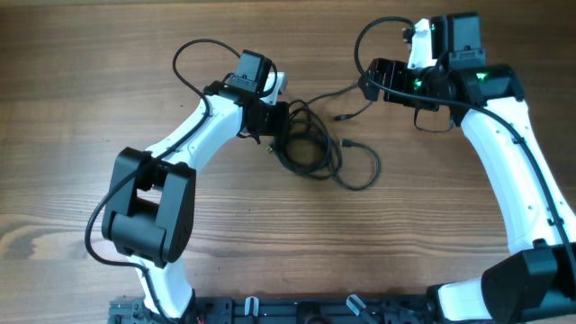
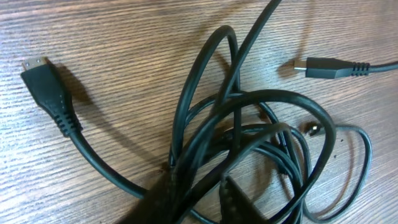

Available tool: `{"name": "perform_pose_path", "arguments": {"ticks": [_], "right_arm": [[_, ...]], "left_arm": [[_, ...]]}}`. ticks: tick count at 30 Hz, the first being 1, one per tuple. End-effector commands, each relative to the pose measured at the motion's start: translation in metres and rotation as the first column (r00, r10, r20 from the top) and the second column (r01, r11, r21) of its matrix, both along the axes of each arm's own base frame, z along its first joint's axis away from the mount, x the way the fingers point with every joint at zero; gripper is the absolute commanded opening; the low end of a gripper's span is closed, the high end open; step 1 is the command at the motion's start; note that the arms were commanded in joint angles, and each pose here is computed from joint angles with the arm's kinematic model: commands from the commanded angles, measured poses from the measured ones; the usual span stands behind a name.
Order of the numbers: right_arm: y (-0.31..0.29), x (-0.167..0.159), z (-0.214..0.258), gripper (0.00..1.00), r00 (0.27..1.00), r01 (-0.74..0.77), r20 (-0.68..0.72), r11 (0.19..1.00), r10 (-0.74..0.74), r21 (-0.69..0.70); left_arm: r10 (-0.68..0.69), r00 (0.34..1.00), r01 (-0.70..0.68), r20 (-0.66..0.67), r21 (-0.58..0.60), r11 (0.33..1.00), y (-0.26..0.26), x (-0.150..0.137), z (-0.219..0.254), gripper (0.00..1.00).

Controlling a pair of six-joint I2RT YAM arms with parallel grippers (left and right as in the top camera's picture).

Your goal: Untangle cables

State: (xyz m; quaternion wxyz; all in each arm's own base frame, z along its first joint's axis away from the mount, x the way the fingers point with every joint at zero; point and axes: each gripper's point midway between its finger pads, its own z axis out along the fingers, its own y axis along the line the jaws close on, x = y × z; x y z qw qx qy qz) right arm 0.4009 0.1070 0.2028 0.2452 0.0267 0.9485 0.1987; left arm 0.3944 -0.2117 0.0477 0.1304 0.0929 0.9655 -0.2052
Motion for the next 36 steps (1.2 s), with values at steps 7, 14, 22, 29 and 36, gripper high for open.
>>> {"name": "perform_pose_path", "arguments": {"ticks": [7, 14, 22, 29, 36], "right_arm": [[0.004, 0.003, -0.002, 0.99, 1.000, -0.007, -0.004, 1.000, 0.007, 0.016], [0.020, -0.003, 0.004, 0.99, 0.993, -0.118, 0.013, 0.990, 0.117, 0.076], [0.072, -0.024, 0.010, 0.89, 0.962, -0.270, 0.020, 0.951, 0.271, 0.153], [0.073, -0.023, 0.006, 0.88, 0.978, -0.204, -0.015, 0.969, 0.209, 0.141], [0.067, -0.018, 0.004, 0.88, 0.983, -0.181, -0.005, 0.978, 0.182, 0.108]], "left_arm": [[0.059, 0.998, -0.057, 0.024, -0.100, 0.993, 0.001, 0.010, 0.050, 0.04], [0.192, 0.979, -0.167, 0.068, -0.272, 0.948, 0.010, -0.011, 0.156, 0.04], [0.294, 0.953, -0.300, -0.069, -0.343, 0.890, 0.007, -0.025, 0.171, 0.04], [0.173, 0.978, -0.072, 0.120, -0.584, 0.809, -0.014, -0.027, 0.255, 0.04], [0.242, 0.889, 0.130, 0.389, -0.721, 0.681, -0.005, -0.066, 0.383, 0.04]]}}
